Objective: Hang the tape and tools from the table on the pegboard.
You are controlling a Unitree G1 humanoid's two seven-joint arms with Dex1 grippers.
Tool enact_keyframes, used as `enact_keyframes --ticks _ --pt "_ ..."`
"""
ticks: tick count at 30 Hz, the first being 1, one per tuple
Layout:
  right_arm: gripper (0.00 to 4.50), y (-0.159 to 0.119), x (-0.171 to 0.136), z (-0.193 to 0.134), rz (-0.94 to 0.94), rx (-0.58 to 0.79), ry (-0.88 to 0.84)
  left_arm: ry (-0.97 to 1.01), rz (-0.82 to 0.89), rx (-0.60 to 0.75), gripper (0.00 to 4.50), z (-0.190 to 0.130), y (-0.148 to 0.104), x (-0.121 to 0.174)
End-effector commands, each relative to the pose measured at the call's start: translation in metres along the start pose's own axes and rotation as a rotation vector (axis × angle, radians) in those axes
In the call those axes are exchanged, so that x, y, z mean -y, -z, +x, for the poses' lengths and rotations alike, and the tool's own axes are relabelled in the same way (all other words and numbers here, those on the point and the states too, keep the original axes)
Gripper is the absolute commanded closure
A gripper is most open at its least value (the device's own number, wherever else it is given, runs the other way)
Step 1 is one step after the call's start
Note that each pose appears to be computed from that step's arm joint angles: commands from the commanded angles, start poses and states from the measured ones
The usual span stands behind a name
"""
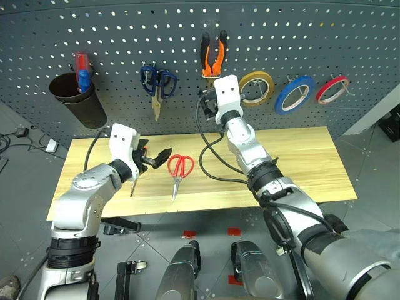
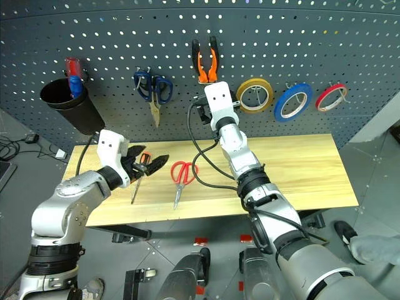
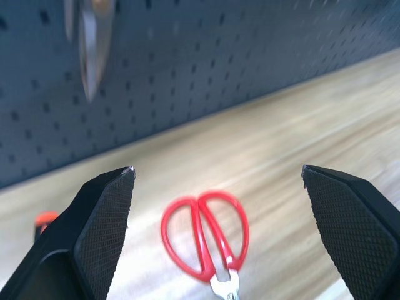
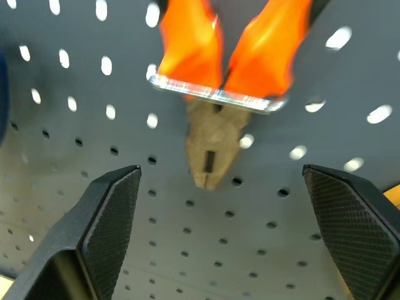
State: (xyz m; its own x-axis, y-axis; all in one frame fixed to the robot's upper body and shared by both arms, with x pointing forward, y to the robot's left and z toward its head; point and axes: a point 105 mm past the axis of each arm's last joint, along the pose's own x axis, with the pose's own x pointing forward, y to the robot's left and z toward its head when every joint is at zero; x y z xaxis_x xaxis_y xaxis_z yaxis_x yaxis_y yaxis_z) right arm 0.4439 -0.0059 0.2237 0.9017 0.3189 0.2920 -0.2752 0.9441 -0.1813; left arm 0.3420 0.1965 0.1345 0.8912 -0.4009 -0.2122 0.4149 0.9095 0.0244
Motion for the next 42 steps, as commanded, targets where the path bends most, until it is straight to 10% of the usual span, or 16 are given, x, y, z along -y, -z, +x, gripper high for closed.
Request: enact_keyframes --ticks 1,11,26,39,42 --pt "0.04 -0.005 -0.007 -0.016 0.011 0.006 -0.101 -0.037 -0.017 -0.056 0.0 -0.001 0.016 0.001" --pt "0.04 0.043 -0.04 -0.153 0.177 -0.376 -0.631 -0.183 0.008 -0.362 0.0 0.002 0.097 0.01" --pt "0.04 0.045 -0.034 -0.162 0.233 -0.454 -0.634 -0.178 -0.022 -0.547 0.0 0.048 0.135 0.019" --pt "0.0 0.044 -0.028 -0.155 0.33 -0.476 -0.594 -0.079 -0.017 -0.676 4.0 0.044 0.166 0.026" --pt "0.0 0.044 -0.028 -0.154 0.329 -0.474 -0.591 -0.082 -0.006 -0.64 4.19 0.044 0.16 0.023"
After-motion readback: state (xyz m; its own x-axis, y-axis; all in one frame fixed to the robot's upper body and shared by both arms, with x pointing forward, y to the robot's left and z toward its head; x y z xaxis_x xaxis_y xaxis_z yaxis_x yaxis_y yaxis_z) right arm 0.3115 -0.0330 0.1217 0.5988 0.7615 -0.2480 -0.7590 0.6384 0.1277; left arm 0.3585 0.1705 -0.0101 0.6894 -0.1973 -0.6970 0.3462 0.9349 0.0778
